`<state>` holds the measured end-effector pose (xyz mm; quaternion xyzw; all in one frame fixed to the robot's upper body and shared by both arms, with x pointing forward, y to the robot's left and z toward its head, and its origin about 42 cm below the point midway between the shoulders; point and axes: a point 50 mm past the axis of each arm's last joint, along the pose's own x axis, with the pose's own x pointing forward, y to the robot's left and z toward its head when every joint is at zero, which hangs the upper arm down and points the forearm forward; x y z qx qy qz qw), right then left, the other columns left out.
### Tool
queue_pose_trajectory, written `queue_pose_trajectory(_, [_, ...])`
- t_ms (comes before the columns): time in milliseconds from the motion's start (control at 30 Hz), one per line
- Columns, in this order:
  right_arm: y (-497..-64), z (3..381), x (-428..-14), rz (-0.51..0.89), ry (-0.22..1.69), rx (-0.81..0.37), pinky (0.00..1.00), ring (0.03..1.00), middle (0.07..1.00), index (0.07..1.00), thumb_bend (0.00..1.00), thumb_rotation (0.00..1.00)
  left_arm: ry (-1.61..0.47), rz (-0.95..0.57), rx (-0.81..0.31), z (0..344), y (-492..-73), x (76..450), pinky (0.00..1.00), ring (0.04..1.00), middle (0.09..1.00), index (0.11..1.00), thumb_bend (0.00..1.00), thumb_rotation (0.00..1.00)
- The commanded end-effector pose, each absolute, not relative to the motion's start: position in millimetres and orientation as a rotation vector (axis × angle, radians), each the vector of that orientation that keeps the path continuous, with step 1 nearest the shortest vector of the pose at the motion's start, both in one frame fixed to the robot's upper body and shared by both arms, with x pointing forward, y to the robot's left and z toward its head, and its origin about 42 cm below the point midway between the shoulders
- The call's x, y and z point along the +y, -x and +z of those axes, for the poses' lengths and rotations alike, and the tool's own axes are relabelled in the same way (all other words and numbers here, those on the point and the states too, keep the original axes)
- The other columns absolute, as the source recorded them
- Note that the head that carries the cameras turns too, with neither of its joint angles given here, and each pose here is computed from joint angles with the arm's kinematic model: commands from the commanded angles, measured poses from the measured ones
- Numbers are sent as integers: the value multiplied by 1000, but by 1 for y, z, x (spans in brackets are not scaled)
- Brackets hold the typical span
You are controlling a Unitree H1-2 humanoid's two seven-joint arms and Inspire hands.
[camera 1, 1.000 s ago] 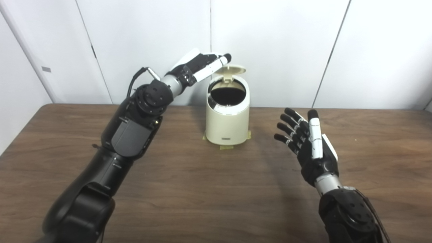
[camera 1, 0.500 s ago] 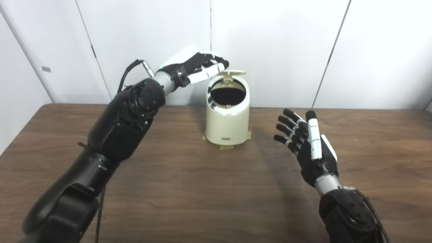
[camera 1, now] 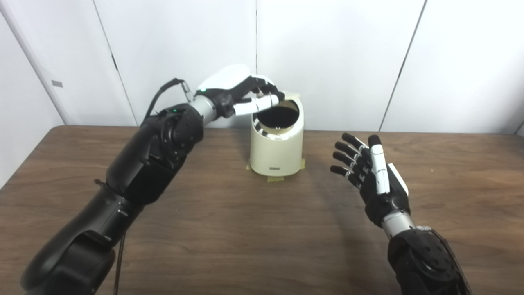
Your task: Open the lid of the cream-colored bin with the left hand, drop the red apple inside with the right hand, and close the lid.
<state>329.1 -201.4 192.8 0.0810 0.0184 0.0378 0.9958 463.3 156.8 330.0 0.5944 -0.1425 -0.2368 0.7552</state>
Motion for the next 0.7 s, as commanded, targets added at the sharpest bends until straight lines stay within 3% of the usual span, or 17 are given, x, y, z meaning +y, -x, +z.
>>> queue_pose_trajectory(0, [-336, 212, -198, 91, -165, -30, 710, 823, 818, 834, 521, 962, -1381, -487, -370, 352, -466, 157, 993, 880, 851, 821, 507, 1000])
queue_pose_trajectory(233, [-336, 214, -198, 89, -145, -35, 707, 825, 814, 834, 527, 961, -1493, -530, -364, 342, -460, 150, 1000, 880, 862, 855, 541, 1000])
queue_pose_trajectory(500, [-336, 214, -197, 94, -139, -34, 687, 819, 809, 835, 522, 953, -1666, -530, -452, 330, -458, 142, 998, 849, 815, 787, 526, 1000])
queue_pose_trajectory(667, [-336, 214, -197, 97, -132, -35, 696, 820, 810, 836, 511, 953, -1768, -517, -444, 328, -453, 138, 1000, 885, 835, 813, 555, 1000])
